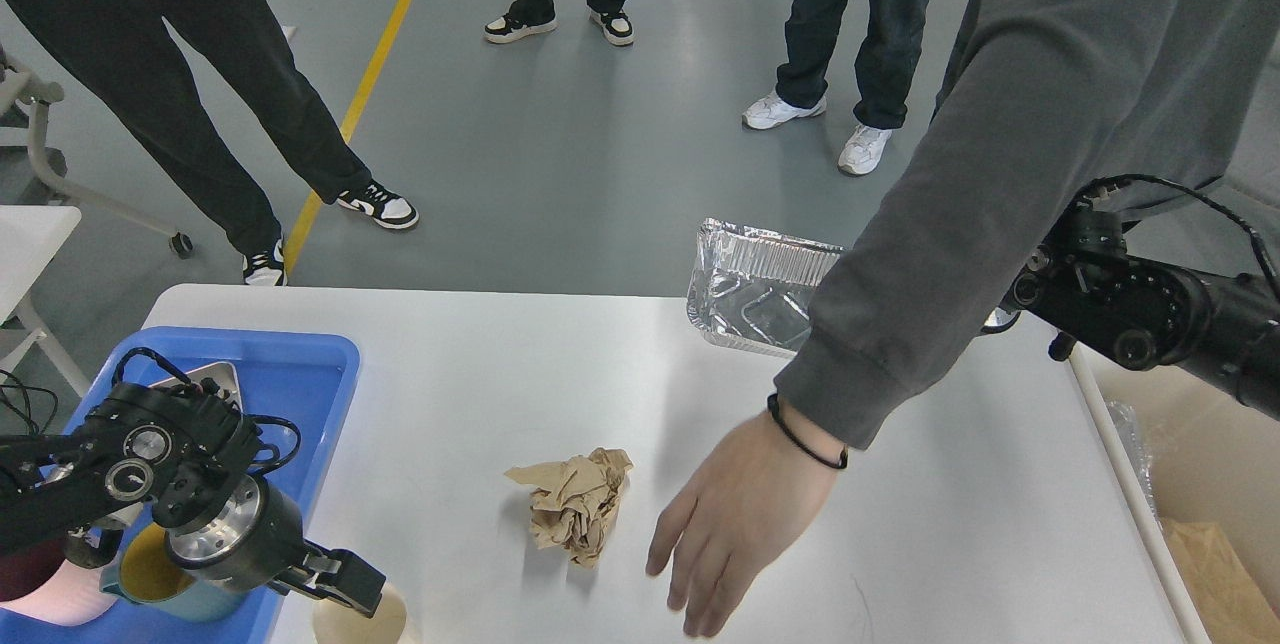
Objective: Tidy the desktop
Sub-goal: 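Reach the left gripper into the blue tray and grasp the white paper cup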
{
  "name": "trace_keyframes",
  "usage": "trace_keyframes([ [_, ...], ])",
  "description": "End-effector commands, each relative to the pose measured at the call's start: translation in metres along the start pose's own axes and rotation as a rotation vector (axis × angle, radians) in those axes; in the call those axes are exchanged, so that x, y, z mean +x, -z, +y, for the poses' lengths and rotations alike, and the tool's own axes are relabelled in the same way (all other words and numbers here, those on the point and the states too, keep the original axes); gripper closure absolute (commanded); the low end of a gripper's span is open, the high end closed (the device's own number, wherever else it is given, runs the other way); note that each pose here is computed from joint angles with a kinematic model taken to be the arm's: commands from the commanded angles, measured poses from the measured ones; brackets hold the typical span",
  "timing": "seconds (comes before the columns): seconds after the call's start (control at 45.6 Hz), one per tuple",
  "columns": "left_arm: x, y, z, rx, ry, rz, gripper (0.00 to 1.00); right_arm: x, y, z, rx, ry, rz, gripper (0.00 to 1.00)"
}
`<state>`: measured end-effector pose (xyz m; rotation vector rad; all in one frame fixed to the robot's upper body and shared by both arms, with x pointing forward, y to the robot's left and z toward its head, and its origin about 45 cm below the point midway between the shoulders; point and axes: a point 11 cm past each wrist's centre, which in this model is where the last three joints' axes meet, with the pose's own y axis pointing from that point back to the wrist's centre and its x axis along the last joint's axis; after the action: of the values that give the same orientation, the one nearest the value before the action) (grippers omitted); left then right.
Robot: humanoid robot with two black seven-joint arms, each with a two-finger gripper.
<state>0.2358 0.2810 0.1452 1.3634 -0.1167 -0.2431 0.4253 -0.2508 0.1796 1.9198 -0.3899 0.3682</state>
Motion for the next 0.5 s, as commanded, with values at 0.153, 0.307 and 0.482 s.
trace_keyframes([
  [0.153,0.005,-0.011,-0.013,0.011,-0.007,-0.049,0.10,0.000,-0.002,0.002,-0.001,-0.001,-0.002,1.00],
  [0.307,0.006,-0.017,-0.019,0.006,-0.010,-0.059,0.14,-0.001,-0.001,0.002,0.002,0.000,0.000,1.00],
  [0.482,0.005,-0.016,-0.022,0.016,-0.005,-0.068,0.27,0.000,-0.006,0.004,-0.005,-0.003,-0.005,1.00],
])
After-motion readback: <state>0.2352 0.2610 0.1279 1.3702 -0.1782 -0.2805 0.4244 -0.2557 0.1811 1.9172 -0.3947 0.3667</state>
